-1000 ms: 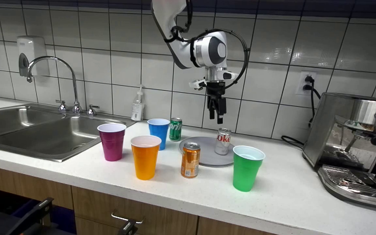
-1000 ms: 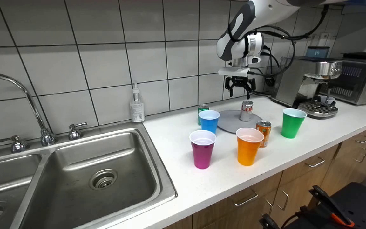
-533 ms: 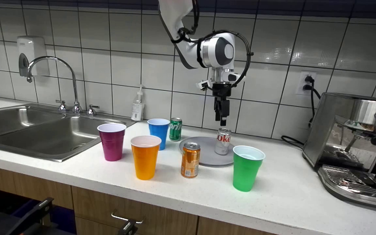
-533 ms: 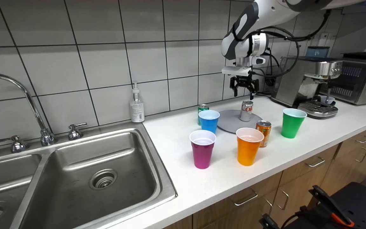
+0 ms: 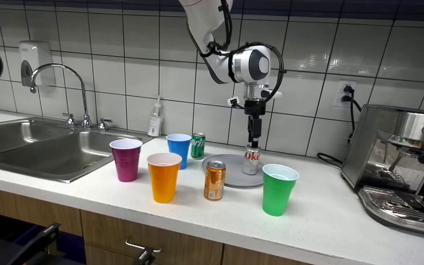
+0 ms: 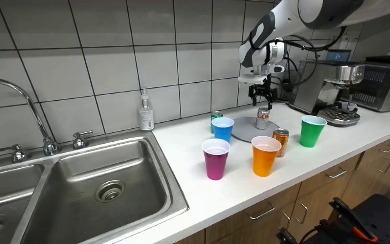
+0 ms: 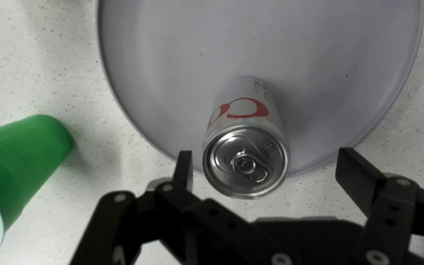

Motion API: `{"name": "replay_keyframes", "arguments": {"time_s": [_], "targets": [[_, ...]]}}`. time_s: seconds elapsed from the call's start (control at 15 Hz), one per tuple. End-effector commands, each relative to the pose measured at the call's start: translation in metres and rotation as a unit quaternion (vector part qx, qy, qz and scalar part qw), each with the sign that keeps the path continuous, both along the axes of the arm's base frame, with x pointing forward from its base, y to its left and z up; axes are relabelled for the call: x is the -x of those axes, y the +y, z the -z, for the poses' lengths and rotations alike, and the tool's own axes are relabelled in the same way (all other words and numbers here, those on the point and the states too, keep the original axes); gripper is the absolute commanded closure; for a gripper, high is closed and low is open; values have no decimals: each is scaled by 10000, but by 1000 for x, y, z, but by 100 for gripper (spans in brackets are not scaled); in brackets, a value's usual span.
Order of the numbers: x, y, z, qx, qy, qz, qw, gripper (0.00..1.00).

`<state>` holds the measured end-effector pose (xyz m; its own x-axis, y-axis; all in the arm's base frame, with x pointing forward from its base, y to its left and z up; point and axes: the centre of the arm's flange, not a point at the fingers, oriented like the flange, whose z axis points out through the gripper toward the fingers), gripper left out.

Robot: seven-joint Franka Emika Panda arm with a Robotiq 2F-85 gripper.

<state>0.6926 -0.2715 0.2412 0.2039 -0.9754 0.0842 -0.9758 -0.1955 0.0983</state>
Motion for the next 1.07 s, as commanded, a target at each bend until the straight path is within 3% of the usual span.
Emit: {"name": "replay_keyframes", "arguments": {"time_s": [0.0,0.27,0.33,0.4,0.53,0.73,0.8,1.0], "targets": [[-19,-6,8,-84,80,299,9995,0],[-21,-6,17,-64,148,395,9991,0],[-21,-5,18,-66,132,412,9990,6],[-21,-5,19,-69,108,407,9991,26],[-23,-6,18,-50,91,419,9991,32],[-23,-7,17,-20,75,426,9991,56],[-24,-8,17,-15,65,426,9991,61],[-23,-8,14,-35,46,422,9991,61]]}}
